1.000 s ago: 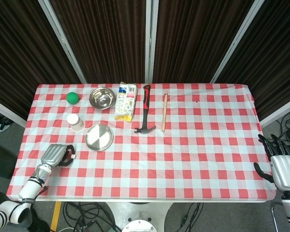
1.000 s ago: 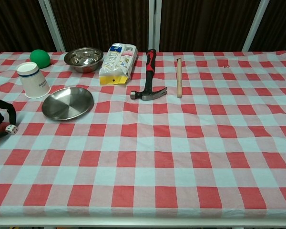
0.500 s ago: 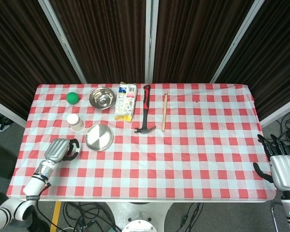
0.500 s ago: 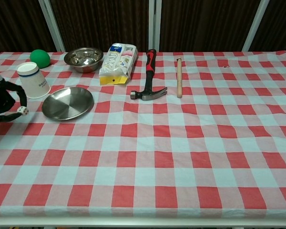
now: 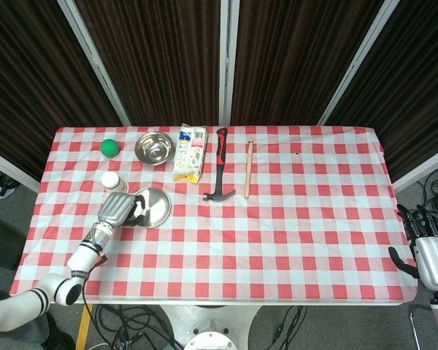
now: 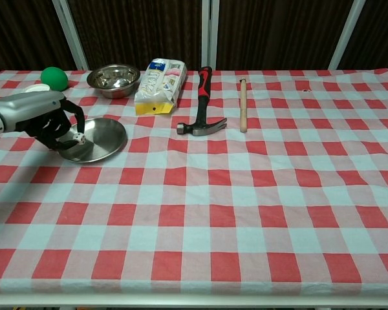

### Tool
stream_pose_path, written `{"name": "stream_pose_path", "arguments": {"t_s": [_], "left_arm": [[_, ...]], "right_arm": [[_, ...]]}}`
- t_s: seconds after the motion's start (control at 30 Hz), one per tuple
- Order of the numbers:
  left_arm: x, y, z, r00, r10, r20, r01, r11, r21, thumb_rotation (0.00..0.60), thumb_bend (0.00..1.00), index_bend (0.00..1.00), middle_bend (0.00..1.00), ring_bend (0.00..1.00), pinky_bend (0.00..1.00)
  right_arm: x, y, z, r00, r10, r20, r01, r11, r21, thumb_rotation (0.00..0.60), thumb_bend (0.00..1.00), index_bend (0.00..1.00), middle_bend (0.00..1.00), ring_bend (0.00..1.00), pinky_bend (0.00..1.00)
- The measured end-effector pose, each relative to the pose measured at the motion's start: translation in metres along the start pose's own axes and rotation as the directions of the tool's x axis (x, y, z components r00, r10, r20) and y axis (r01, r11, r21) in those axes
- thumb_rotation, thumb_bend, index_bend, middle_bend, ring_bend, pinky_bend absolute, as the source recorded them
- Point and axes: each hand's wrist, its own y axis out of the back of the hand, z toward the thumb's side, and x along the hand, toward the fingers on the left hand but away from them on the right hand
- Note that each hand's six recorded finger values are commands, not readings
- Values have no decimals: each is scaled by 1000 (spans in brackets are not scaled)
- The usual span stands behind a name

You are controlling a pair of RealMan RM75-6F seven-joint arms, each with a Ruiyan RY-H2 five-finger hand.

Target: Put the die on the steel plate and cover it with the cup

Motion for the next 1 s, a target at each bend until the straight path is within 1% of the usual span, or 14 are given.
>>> {"name": "stream_pose_path", "arguments": {"t_s": [0.07, 0.13, 0.2, 0.3, 0.47, 0.57, 0.6, 0.67, 0.73, 0.8, 0.87, 0.9, 0.93, 1.0], "left_arm": [[1, -2, 1, 1000, -9, -4, 9, 1000, 9, 600, 385, 487, 785, 788, 889], [2, -4, 2, 1000, -10, -10, 10, 1000, 16, 600, 303, 447, 776, 785, 889], [1, -2, 3, 1000, 4, -14, -4, 1000, 9, 600, 224, 416, 764, 777, 884], [-4, 3, 4, 999, 39, -20, -39, 999, -4, 600, 155, 377, 735, 754, 872], [-20, 20, -5, 992, 117, -42, -118, 993, -28, 600, 113, 365, 663, 681, 848], [-36, 38, -23, 980, 178, -85, -183, 981, -56, 600, 112, 367, 627, 640, 812], [-42, 46, -33, 972, 206, -113, -214, 974, -73, 600, 112, 370, 615, 622, 785], [-49, 55, -47, 959, 236, -158, -255, 961, -108, 600, 111, 374, 583, 564, 713], [-52, 63, -61, 945, 255, -205, -288, 945, -152, 600, 110, 362, 505, 457, 616], [-54, 68, -74, 932, 264, -248, -315, 929, -196, 600, 110, 338, 436, 382, 552], [-53, 69, -83, 923, 263, -281, -332, 913, -238, 600, 109, 280, 349, 290, 461], [-52, 68, -90, 919, 251, -304, -339, 898, -282, 600, 109, 242, 300, 240, 408], [-51, 67, -92, 918, 245, -312, -340, 891, -301, 600, 109, 222, 274, 215, 380], [-46, 62, -100, 918, 212, -336, -335, 867, -368, 600, 110, 179, 225, 169, 323]], "right_arm": [[0, 0, 0, 1000, 1, -3, -1, 1000, -1, 600, 249, 47, 208, 16, 143], [-1, -1, 1, 1000, 3, -7, -3, 1000, -4, 600, 249, 47, 208, 16, 143], [-1, -1, 2, 1000, 2, -11, -2, 1000, -7, 600, 249, 47, 208, 16, 144], [-1, 0, 4, 1000, -6, -20, 6, 1000, -6, 600, 250, 47, 208, 16, 147], [0, 2, 3, 1000, -14, -21, 14, 1000, -9, 600, 249, 47, 208, 16, 148], [1, 3, 4, 999, -19, -27, 19, 1000, -9, 600, 250, 47, 209, 16, 148], [2, 4, 5, 999, -21, -31, 20, 1000, -8, 600, 250, 47, 209, 17, 148], [2, 5, 6, 999, -24, -37, 24, 1000, -7, 600, 249, 47, 210, 16, 148], [2, 5, 7, 999, -26, -42, 25, 1000, -9, 600, 249, 47, 209, 16, 148], [3, 5, 8, 999, -28, -46, 28, 1000, -11, 600, 250, 47, 209, 16, 148], [4, 6, 7, 999, -30, -45, 30, 999, -11, 600, 249, 47, 209, 16, 148], [4, 6, 7, 999, -31, -42, 31, 999, -10, 600, 249, 47, 209, 16, 148], [4, 6, 7, 999, -31, -40, 31, 999, -10, 600, 249, 47, 209, 16, 148], [5, 6, 7, 999, -31, -37, 31, 999, -8, 600, 249, 47, 209, 16, 148]]}}
